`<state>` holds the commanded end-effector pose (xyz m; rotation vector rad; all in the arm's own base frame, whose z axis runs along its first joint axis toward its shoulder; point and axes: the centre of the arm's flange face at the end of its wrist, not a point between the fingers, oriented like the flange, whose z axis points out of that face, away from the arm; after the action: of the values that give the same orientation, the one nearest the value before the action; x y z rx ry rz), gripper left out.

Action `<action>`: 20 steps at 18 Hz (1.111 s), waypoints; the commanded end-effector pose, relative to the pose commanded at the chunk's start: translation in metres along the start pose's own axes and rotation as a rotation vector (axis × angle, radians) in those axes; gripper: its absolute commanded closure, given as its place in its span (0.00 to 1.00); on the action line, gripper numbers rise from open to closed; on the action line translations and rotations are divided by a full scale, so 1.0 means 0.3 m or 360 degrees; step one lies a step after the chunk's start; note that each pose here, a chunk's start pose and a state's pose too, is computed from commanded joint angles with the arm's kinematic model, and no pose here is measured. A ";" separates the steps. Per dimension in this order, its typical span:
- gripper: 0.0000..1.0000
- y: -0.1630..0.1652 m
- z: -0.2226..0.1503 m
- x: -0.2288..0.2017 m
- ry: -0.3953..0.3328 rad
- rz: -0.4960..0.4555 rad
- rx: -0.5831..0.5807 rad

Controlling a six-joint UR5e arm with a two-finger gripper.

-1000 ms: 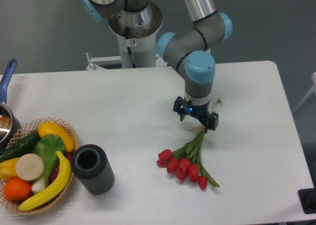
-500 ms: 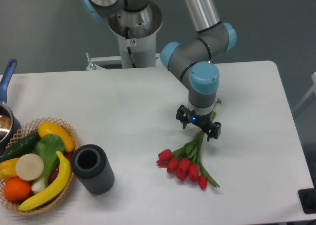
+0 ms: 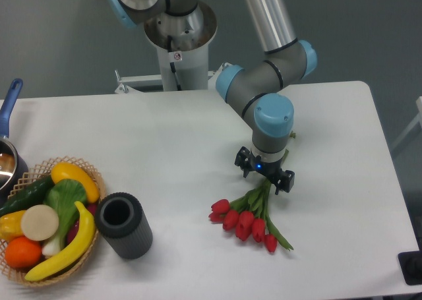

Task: Pick up the flowers from the table
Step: 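Lift the gripped red tulip bunch up off the table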

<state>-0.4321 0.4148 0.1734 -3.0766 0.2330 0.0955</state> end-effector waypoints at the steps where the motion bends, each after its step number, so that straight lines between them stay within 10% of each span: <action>1: 1.00 0.000 -0.007 0.002 -0.0001 0.0010 0.0003; 20: 1.00 0.115 -0.360 -0.114 -0.0188 -0.0119 0.0100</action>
<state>-0.4650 0.3795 0.2817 -2.9999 0.1133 0.2604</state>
